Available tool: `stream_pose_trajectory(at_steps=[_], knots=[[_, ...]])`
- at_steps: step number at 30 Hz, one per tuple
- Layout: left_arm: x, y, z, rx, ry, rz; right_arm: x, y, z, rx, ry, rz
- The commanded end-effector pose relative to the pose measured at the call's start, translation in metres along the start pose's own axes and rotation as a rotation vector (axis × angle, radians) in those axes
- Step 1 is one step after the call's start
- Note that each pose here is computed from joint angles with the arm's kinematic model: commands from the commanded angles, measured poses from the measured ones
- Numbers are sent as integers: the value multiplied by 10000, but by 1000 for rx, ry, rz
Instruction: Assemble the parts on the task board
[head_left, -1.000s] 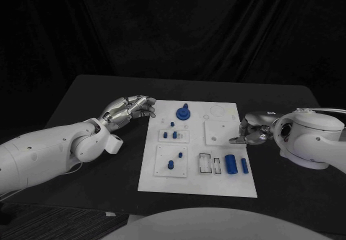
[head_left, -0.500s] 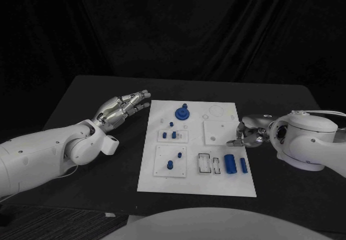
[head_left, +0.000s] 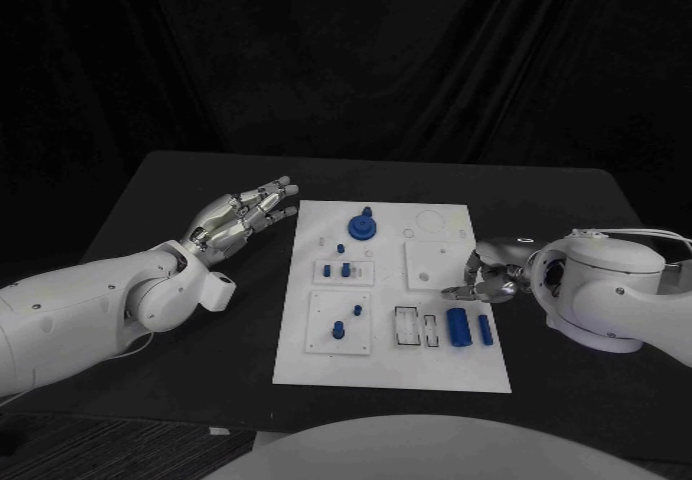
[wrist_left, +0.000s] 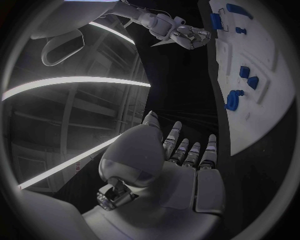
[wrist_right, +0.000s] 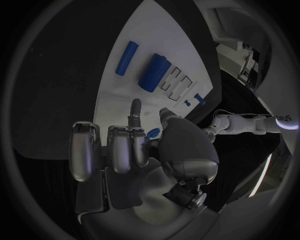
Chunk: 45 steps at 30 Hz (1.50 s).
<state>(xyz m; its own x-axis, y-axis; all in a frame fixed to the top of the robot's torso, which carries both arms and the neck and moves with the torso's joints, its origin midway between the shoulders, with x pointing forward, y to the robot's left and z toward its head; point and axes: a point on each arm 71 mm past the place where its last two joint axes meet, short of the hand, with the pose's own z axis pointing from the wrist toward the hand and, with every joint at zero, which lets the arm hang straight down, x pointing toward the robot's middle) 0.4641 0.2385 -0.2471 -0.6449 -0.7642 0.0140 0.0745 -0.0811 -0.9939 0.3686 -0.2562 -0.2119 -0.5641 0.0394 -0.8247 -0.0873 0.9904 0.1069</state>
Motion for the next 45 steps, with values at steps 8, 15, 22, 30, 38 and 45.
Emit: stream_pose_trajectory(at_steps=[8, 15, 22, 30, 38, 45], knots=[[10, -1, 3, 11, 9, -16, 110, -18, -64, 55, 11, -75], [16, 11, 3, 5, 11, -19, 138, 9, -84, 44, 6, -106], [21, 33, -3, -5, 15, -24, 122, 34, -104, 35, -34, -166], [25, 60, -9, -19, 21, -30, 175, 52, -120, 27, -23, -184], [36, 88, -11, -32, 28, -38, 262, 46, -115, 25, 0, -187], [40, 113, -24, -43, 33, -45, 303, 56, -107, 21, 6, -184]])
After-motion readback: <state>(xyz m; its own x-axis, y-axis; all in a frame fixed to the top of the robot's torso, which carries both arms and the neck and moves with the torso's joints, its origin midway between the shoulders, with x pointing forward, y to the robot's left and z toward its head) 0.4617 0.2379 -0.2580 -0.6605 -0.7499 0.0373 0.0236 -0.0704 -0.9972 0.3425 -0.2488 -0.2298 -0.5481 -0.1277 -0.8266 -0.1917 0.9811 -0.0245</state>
